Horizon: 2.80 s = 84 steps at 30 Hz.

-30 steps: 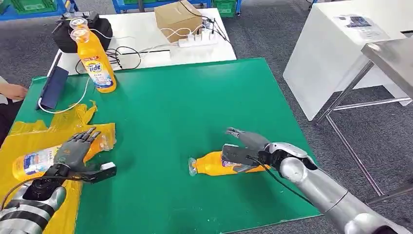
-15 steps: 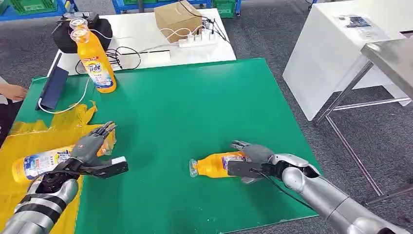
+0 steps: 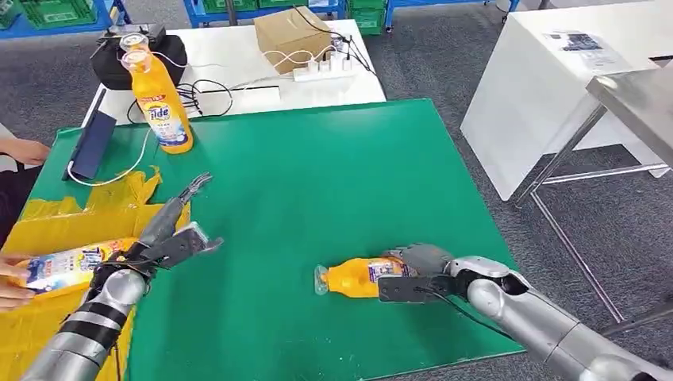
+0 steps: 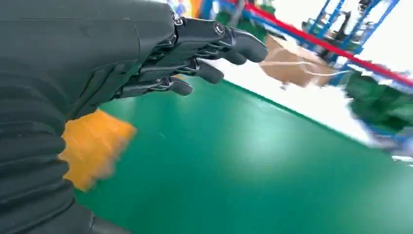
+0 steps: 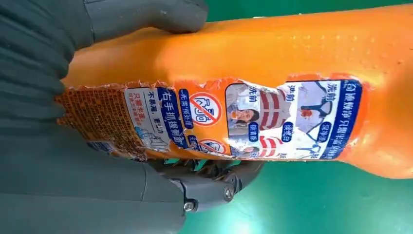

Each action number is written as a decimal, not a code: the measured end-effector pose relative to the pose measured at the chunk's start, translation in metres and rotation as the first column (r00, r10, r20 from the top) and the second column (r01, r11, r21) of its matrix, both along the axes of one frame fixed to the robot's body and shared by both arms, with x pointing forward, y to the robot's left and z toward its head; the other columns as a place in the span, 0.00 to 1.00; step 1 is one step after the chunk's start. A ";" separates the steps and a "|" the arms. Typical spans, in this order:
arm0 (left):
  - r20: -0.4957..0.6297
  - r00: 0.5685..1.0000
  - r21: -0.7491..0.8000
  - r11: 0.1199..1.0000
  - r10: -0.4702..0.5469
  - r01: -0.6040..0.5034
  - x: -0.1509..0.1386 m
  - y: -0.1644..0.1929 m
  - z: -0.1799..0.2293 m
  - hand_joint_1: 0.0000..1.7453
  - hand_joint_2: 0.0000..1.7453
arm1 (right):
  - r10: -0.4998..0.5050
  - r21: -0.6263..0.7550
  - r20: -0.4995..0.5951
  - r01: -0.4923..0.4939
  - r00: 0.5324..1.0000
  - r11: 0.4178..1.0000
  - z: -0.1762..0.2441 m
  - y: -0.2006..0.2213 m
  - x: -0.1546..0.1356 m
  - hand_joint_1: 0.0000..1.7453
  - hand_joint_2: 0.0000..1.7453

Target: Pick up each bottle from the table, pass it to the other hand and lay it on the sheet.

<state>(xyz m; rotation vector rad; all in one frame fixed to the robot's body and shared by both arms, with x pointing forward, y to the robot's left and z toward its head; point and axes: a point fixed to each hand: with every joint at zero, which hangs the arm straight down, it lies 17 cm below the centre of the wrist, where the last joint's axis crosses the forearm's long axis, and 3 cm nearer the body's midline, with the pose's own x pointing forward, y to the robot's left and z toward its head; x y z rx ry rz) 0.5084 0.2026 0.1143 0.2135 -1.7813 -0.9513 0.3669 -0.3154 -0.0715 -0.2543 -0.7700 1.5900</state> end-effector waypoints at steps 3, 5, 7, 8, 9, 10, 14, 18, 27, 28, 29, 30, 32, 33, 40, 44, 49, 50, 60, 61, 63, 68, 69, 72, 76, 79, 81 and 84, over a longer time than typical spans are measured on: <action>0.000 1.000 -0.062 0.998 -0.012 0.012 0.001 -0.011 0.012 0.00 1.00 | 0.003 -0.004 0.003 -0.003 1.000 1.000 0.000 -0.005 -0.008 1.00 1.00; 0.002 1.000 -0.080 0.997 -0.013 0.013 0.002 -0.014 0.015 0.00 1.00 | 0.005 -0.008 0.003 -0.005 1.000 1.000 0.000 -0.008 -0.011 1.00 1.00; 0.003 1.000 -0.115 0.993 -0.021 0.022 0.002 -0.017 0.021 0.00 1.00 | 0.009 -0.018 0.003 -0.009 1.000 1.000 -0.001 -0.011 -0.014 1.00 1.00; 0.005 0.999 -0.151 0.988 -0.033 0.033 0.001 -0.019 0.026 0.00 1.00 | 0.009 -0.034 0.007 -0.009 1.000 0.999 0.000 -0.015 -0.014 1.00 1.00; 0.005 0.999 -0.191 0.981 -0.044 0.044 0.000 -0.022 0.032 0.00 1.00 | 0.011 -0.055 0.009 -0.011 1.000 0.998 0.001 -0.021 -0.017 1.00 1.00; 0.005 0.998 -0.225 0.973 -0.055 0.055 0.000 -0.025 0.039 0.00 1.00 | 0.015 -0.076 0.010 -0.014 1.000 0.997 0.001 -0.028 -0.020 1.00 1.00; -0.042 0.996 -0.425 0.904 -0.075 0.050 -0.008 -0.020 0.061 0.00 1.00 | -0.003 -0.044 0.053 0.005 0.999 0.999 0.007 -0.019 -0.014 1.00 1.00; -0.042 0.996 -0.584 0.811 -0.074 0.036 -0.042 0.011 0.072 0.00 1.00 | -0.140 0.152 0.140 0.118 0.980 0.981 0.020 0.028 0.023 1.00 1.00; -0.029 0.986 -0.752 0.653 -0.163 0.086 -0.120 0.033 0.091 0.00 1.00 | -0.475 0.934 0.098 0.083 0.875 0.346 0.181 0.180 0.030 1.00 1.00; -0.030 0.983 -0.760 0.644 -0.179 0.094 -0.127 0.030 0.092 0.00 1.00 | -0.498 0.960 0.096 0.053 0.862 0.276 0.207 0.184 0.031 1.00 1.00; -0.028 0.982 -0.767 0.634 -0.186 0.098 -0.133 0.028 0.093 0.00 1.00 | -0.513 0.973 0.098 0.028 0.853 0.231 0.225 0.185 0.031 1.00 1.00; -0.023 0.980 -0.775 0.623 -0.195 0.106 -0.138 0.024 0.095 0.00 1.00 | -0.522 0.980 0.095 0.011 0.848 0.196 0.238 0.186 0.030 1.00 1.00; -0.017 0.978 -0.779 0.616 -0.206 0.116 -0.146 0.021 0.098 0.00 1.00 | -0.532 0.987 0.093 -0.006 0.842 0.162 0.251 0.188 0.026 1.00 1.00; -0.013 0.978 -0.779 0.615 -0.210 0.121 -0.148 0.019 0.099 0.00 1.00 | -0.532 0.988 0.091 -0.010 0.842 0.154 0.253 0.190 0.025 1.00 1.00; 0.008 0.973 -0.778 0.609 -0.230 0.151 -0.156 0.012 0.107 0.00 1.00 | -0.534 0.992 0.088 -0.028 0.841 0.120 0.264 0.198 0.019 1.00 1.00; 0.018 0.966 -0.778 0.603 -0.258 0.175 -0.160 0.004 0.111 0.00 1.00 | -0.503 0.985 0.099 -0.013 0.859 0.173 0.256 0.212 0.016 1.00 1.00; 0.019 0.955 -0.779 0.594 -0.295 0.199 -0.163 -0.010 0.113 0.00 1.00 | -0.424 0.965 0.084 0.032 0.902 0.259 0.229 0.247 0.009 1.00 1.00; 0.021 0.953 -0.780 0.591 -0.302 0.205 -0.163 -0.012 0.114 0.00 1.00 | -0.402 0.959 0.079 0.041 0.912 0.280 0.222 0.255 0.007 1.00 1.00; 0.041 0.929 -0.780 0.569 -0.367 0.259 -0.157 -0.035 0.127 0.00 1.00 | -0.222 0.899 0.043 0.059 0.974 0.433 0.176 0.321 -0.005 1.00 1.00; 0.042 0.929 -0.781 0.568 -0.369 0.261 -0.156 -0.036 0.128 0.00 1.00 | -0.215 0.897 0.042 0.058 0.976 0.439 0.174 0.323 -0.005 1.00 1.00; 0.041 0.928 -0.782 0.567 -0.370 0.261 -0.155 -0.037 0.127 0.00 1.00 | -0.206 0.892 0.041 0.057 0.978 0.448 0.172 0.326 -0.005 1.00 1.00; 0.038 0.928 -0.782 0.567 -0.370 0.258 -0.154 -0.037 0.127 0.00 1.00 | -0.194 0.885 0.037 0.058 0.980 0.462 0.167 0.329 -0.006 1.00 1.00; 0.038 0.928 -0.782 0.567 -0.370 0.258 -0.154 -0.037 0.127 0.00 1.00 | -0.193 0.884 0.037 0.058 0.981 0.464 0.166 0.329 -0.006 1.00 1.00; 0.038 0.928 -0.782 0.567 -0.371 0.259 -0.154 -0.037 0.126 0.00 1.00 | -0.182 0.881 0.031 0.059 0.983 0.469 0.163 0.332 -0.007 1.00 1.00; 0.042 0.922 -0.780 0.564 -0.384 0.270 -0.152 -0.042 0.128 0.00 1.00 | -0.140 0.875 0.030 0.041 0.990 0.483 0.165 0.347 -0.011 1.00 1.00; 0.046 0.921 -0.776 0.567 -0.388 0.277 -0.149 -0.045 0.130 0.00 1.00 | -0.101 0.868 0.036 0.019 0.994 0.497 0.168 0.363 -0.017 1.00 1.00; 0.050 0.920 -0.771 0.571 -0.388 0.283 -0.148 -0.047 0.131 0.00 1.00 | -0.078 0.863 0.045 0.000 0.996 0.505 0.172 0.372 -0.019 1.00 1.00; 0.051 0.923 -0.758 0.587 -0.381 0.284 -0.144 -0.050 0.132 0.00 1.00 | -0.048 0.858 0.056 -0.023 0.997 0.513 0.176 0.382 -0.022 1.00 1.00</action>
